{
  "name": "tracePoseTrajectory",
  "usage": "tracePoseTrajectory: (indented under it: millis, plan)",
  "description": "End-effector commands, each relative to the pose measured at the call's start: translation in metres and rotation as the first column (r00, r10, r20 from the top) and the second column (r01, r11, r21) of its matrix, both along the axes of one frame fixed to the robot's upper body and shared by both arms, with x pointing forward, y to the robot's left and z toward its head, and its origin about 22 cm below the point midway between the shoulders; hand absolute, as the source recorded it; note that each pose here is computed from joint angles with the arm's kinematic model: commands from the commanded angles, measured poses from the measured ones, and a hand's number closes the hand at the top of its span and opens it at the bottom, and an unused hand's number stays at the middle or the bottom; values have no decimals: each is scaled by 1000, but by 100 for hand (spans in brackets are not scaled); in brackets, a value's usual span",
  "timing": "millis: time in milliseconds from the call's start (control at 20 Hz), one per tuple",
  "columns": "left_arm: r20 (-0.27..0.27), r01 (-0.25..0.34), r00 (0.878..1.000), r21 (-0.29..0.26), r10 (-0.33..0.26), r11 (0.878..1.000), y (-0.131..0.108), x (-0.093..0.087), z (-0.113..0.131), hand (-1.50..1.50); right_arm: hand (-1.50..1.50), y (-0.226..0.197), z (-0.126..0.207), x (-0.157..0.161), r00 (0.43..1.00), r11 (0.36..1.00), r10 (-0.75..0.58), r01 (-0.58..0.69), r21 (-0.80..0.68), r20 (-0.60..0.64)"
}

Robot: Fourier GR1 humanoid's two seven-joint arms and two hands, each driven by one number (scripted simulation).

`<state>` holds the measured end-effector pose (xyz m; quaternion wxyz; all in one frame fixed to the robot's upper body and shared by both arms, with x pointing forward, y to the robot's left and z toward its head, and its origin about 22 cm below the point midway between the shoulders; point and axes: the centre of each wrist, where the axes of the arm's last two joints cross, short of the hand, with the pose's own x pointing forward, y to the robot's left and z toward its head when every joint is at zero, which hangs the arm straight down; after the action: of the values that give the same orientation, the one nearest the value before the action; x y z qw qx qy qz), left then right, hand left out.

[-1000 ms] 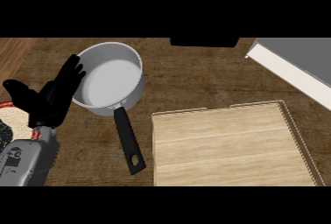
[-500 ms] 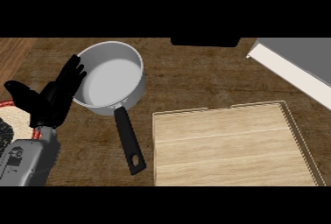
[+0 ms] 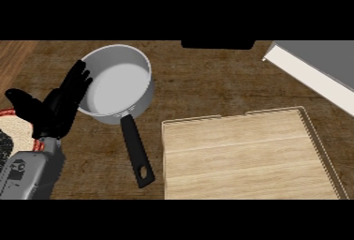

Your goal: Pick the sweet potato from the tray and place it in the tiered shelf

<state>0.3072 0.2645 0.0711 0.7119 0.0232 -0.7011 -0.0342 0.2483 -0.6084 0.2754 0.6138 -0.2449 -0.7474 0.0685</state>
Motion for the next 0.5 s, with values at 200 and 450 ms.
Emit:
tracePoseTrajectory:
  millis: [200,450]
  plan:
    - [1,-9,1000,-4,9,1000,7,-1,-2,0,-150,-13,2,-24,986,988,152,-153,14,69]
    - [1,-32,999,-4,32,999,9,-4,-3,0,-150,-17,13,-36,977,979,195,-189,-73,89]
